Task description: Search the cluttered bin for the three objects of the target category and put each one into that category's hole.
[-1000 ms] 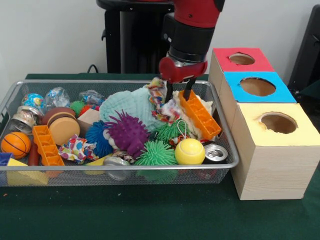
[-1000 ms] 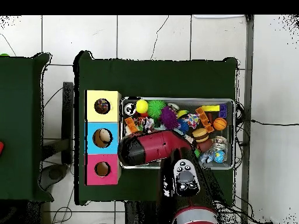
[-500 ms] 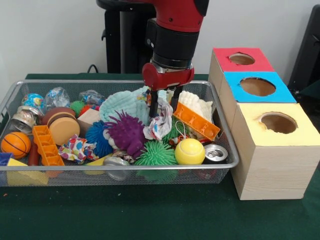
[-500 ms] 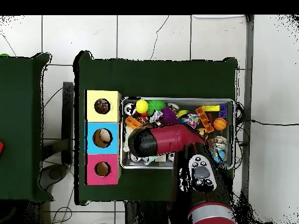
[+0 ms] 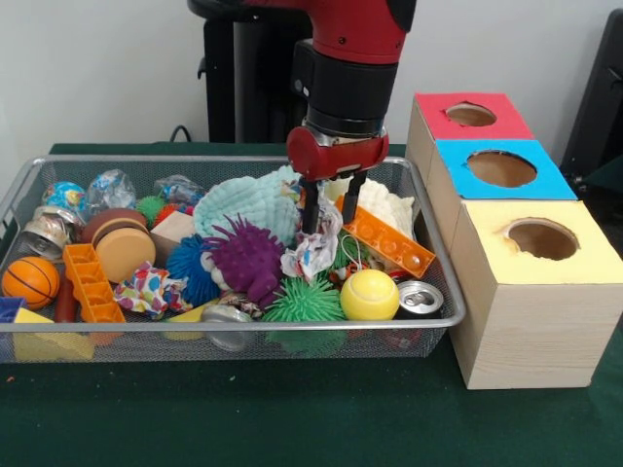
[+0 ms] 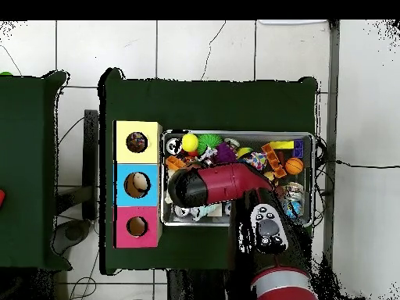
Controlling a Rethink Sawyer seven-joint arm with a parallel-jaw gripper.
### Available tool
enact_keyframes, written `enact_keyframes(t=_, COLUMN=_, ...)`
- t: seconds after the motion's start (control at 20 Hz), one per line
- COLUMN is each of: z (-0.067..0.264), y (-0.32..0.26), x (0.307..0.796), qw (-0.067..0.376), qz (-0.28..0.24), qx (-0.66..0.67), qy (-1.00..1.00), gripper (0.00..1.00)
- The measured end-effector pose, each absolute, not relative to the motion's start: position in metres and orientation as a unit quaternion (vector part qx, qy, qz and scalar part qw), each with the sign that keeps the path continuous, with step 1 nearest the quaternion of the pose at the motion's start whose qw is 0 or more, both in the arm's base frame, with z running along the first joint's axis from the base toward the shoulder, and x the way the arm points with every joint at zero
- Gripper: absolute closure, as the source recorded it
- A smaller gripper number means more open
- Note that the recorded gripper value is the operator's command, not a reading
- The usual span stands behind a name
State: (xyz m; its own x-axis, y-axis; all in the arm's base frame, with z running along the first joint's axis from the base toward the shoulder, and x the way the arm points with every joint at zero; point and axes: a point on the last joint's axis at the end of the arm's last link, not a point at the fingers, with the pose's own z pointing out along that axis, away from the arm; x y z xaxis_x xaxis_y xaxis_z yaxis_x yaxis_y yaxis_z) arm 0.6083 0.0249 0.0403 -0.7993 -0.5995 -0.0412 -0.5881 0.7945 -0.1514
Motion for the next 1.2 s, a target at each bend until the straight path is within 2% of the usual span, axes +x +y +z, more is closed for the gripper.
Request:
enact_keyframes(t=0.55, z=0.040, y=0.022, x=0.615, qw=0.051, qz=-0.054, qx=-0.307, qy=0.949, gripper=0.00)
enact_keyframes(t=1.2, z=0.028, y=-0.008, x=0.629, qw=0.063, qz=-0.029, qx=-0.273, qy=0.959, gripper=0.00)
